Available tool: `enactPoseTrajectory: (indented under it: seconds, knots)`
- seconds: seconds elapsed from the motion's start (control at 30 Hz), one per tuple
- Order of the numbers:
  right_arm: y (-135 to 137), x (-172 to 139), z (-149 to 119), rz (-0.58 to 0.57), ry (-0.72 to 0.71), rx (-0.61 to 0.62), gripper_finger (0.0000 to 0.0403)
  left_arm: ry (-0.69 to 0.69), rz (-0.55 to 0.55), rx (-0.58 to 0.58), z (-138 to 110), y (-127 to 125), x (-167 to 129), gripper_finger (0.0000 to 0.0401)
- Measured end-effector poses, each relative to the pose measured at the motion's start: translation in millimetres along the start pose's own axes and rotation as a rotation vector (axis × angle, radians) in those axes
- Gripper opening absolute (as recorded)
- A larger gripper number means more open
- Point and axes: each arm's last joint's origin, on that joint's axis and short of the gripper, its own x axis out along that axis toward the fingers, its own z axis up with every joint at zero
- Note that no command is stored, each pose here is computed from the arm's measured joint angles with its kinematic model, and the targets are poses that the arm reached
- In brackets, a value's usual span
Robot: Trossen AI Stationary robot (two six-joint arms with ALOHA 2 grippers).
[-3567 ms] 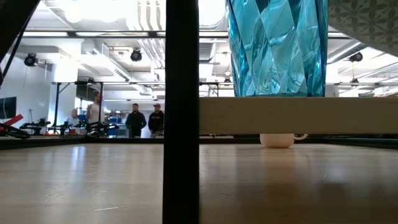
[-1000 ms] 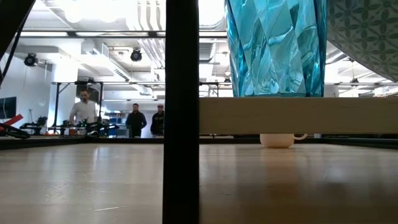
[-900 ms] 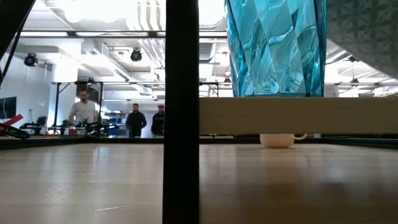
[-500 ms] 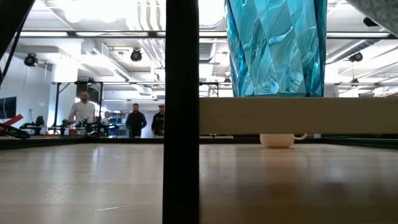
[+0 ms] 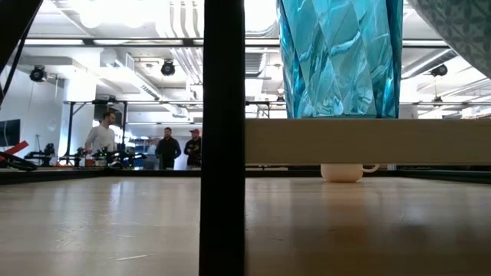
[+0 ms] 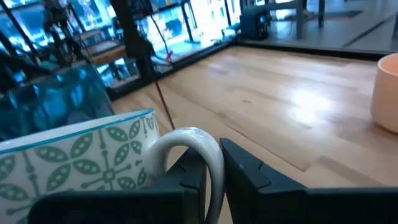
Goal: Stack small to large cups/mugs on shelf
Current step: Put the green patterned mug on the shelf
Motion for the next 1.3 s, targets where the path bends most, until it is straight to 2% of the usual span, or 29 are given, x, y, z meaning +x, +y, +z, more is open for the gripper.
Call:
enactPoseTrajectory:
  seconds: [0.3,0.6,0.7,0.8,1.3]
  knots:
    - [-0.2,1.4,-2.7,-0.005,-0.011,-0.044,0.0035,0.000,0.000,0.000,0.0,-0.2,0.0,0.0047]
    - [-3.4,16.4,-9.5,-0.051,-0.045,-0.008,0.0034,-0.003,0.000,0.002,1.0,0.4,-1.4,0.0047]
    - [6.2,21.8,-11.2,-0.047,-0.066,0.039,0.0033,-0.004,0.000,0.003,1.1,0.3,-1.4,0.0047]
    - [8.2,24.9,-18.1,-0.050,-0.073,0.006,0.0033,-0.001,0.000,0.003,0.7,0.4,-1.3,0.0047]
    - [8.4,32.6,-29.1,-0.072,-0.058,0.010,0.0033,0.000,0.000,0.010,0.5,0.4,-1.2,0.0047]
